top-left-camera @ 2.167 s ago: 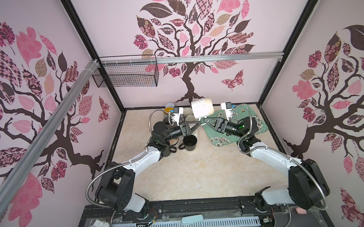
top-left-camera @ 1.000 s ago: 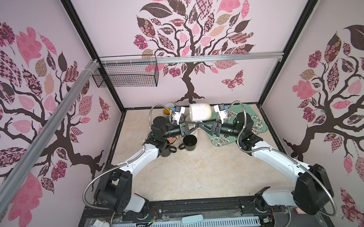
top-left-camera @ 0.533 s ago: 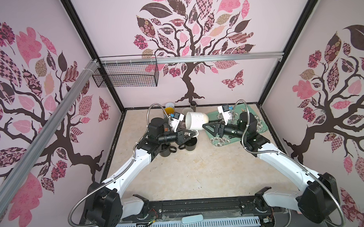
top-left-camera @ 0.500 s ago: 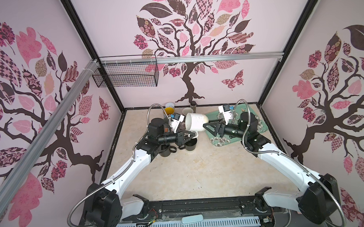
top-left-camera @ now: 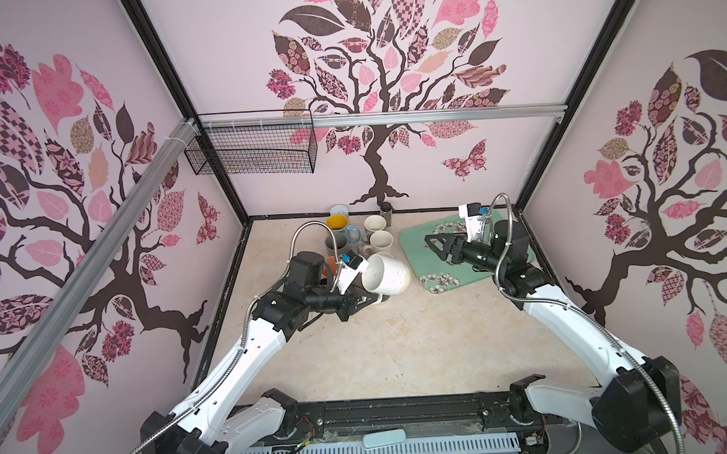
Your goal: Turn the mug right side up
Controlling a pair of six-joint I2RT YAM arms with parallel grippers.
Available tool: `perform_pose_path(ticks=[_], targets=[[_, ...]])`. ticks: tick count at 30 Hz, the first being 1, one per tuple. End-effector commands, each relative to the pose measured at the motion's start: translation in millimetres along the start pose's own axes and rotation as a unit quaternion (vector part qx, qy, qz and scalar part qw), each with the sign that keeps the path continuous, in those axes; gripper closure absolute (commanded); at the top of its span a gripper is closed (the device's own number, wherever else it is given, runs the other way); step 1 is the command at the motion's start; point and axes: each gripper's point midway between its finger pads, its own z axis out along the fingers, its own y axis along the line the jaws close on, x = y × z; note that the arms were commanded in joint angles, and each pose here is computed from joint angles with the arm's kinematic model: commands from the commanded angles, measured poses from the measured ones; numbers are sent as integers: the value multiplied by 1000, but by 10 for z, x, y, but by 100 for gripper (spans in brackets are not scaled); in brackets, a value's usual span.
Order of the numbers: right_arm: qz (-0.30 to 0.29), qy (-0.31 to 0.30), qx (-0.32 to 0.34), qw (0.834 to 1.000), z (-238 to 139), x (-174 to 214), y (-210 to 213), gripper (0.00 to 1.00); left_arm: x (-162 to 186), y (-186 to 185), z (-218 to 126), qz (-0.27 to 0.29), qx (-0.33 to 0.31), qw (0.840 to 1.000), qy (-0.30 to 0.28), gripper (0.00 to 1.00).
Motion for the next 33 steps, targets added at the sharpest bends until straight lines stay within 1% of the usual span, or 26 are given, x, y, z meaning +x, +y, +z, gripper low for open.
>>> perform_pose_path(ticks=[1, 6, 10, 13, 17, 19, 22, 26, 27, 30, 33], targets=[[-14, -5, 12, 1000, -21, -54, 2, 27, -49, -116, -127, 132, -28, 991, 26, 100], [-11, 7, 21, 1000, 12, 35, -89, 26, 168, -164, -55, 152, -21, 986, 70, 100], [-9, 14, 27, 1000, 45, 96, -154, 25, 410, -158, 84, 191, -36, 973, 122, 100], [-10, 18, 31, 999, 68, 128, -202, 25, 564, -28, 244, 212, -60, 963, 158, 100], [-9, 23, 35, 999, 95, 182, -258, 24, 685, 248, 487, 234, -89, 951, 180, 100], [-8, 24, 37, 999, 89, 201, -269, 24, 646, 296, 538, 237, -86, 950, 185, 100], [-12, 25, 44, 999, 68, 245, -310, 22, 685, 351, 619, 263, -78, 941, 200, 100], [-16, 26, 61, 998, 7, 300, -378, 16, 856, 412, 632, 281, -62, 924, 254, 100], [-19, 27, 68, 997, -12, 325, -406, 15, 892, 430, 632, 280, -59, 921, 263, 100], [-30, 30, 96, 994, -70, 401, -519, 10, 937, 515, 671, 265, -58, 927, 258, 100], [-37, 39, 167, 985, -157, 460, -767, 9, 985, 639, 702, 236, -56, 936, 256, 100]])
